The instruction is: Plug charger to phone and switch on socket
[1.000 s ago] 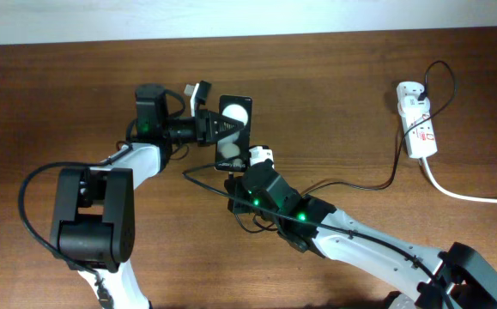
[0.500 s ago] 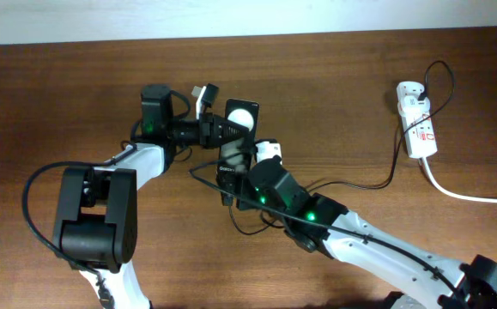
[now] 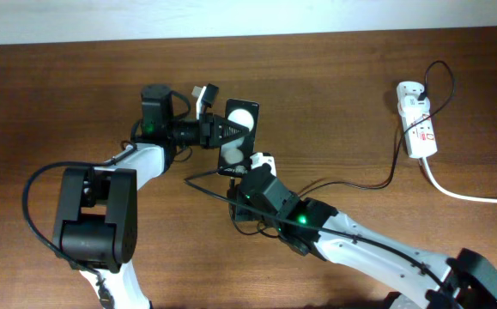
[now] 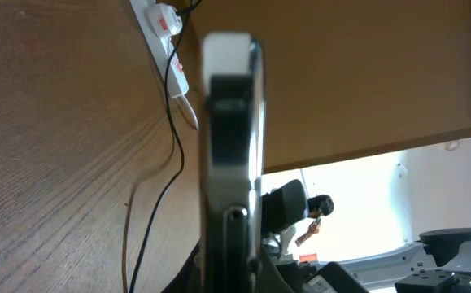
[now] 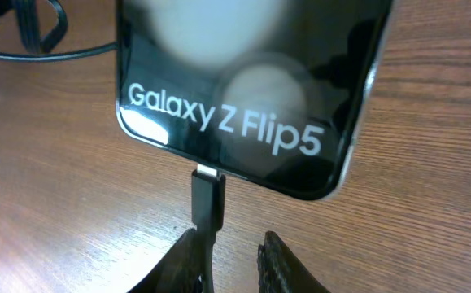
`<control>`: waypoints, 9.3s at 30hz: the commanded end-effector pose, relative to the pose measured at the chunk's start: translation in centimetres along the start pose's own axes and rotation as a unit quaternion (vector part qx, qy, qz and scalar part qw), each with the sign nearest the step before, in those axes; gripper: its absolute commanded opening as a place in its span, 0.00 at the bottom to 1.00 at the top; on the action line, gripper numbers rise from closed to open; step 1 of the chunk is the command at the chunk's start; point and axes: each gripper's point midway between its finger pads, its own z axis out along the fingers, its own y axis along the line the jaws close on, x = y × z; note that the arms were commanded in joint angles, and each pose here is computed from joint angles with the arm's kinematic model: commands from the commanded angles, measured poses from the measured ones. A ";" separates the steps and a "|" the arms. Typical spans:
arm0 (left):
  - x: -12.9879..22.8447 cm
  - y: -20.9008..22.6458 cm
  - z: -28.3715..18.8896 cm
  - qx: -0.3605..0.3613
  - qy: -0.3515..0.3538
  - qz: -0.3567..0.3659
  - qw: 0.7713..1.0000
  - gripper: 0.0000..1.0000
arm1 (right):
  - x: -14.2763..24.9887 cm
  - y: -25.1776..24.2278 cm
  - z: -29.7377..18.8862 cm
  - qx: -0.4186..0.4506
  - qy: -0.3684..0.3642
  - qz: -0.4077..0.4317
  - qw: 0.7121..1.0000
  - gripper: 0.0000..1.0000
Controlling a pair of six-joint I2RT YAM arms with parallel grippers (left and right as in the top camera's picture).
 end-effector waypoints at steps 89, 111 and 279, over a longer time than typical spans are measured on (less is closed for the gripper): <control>6.7 15.6 -1.9 -0.541 -0.016 -0.049 0.840 0.23 | -5.6 -22.3 -4.9 0.308 -0.021 0.113 0.944 0.99; 6.6 15.6 -1.8 -0.540 -0.017 -0.048 0.840 0.52 | -5.6 -22.3 -4.9 0.308 -0.021 0.113 0.944 0.99; 6.6 16.5 -9.5 -0.622 -0.041 -0.097 0.776 1.00 | -15.9 -49.7 -10.7 0.344 -0.090 0.454 0.817 0.99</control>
